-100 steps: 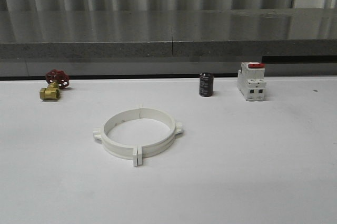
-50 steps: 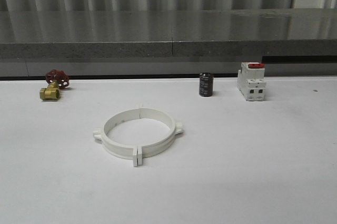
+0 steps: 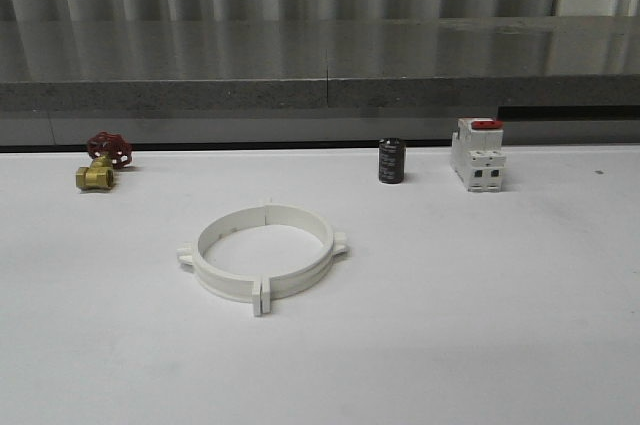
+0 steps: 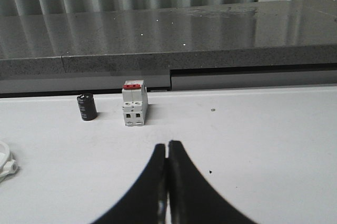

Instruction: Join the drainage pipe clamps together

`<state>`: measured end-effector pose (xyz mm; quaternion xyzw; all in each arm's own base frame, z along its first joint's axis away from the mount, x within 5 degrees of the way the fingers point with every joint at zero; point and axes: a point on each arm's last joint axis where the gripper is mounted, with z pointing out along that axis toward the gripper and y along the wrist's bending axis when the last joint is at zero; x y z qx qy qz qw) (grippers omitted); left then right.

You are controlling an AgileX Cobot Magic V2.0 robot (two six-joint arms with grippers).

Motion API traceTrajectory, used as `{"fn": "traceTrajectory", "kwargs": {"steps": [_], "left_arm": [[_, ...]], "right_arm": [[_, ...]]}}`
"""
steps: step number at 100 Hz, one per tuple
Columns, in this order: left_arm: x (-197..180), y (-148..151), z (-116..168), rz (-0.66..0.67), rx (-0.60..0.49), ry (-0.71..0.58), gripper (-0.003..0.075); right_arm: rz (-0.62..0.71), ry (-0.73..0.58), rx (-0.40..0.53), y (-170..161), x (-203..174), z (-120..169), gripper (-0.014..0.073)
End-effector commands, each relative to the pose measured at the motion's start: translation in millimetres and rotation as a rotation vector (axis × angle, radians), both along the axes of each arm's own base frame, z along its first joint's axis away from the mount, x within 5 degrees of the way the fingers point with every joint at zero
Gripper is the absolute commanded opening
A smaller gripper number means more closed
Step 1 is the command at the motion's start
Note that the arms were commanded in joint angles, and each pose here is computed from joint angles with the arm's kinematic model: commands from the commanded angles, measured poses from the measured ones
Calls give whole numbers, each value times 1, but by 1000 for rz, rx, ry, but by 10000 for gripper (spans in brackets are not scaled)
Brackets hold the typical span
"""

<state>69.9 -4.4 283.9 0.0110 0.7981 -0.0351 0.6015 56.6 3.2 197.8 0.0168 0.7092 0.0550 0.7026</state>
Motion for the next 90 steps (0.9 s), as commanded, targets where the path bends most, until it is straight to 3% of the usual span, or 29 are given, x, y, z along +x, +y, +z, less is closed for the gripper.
{"fn": "traceTrajectory", "kwargs": {"steps": [1,14,25,54,90], "left_arm": [[1,-2,17,-21,-26,-190,-21],[-5,-2,11,-31,-48,-312,-21],[-9,-3,-7,-37,-86,-299,-21],[-17,-2,-55,-48,-20,-283,-21],[-15,-2,-81,-36,-49,-348,-21]], "right_arm": [[-2,-125,-4,0,-3,15,-68],[-2,-125,-4,0,-3,15,-68],[-2,-125,-4,0,-3,15,-68],[-2,-125,-4,0,-3,15,-68],[-3,-125,-4,0,-3,15,-68]]}}
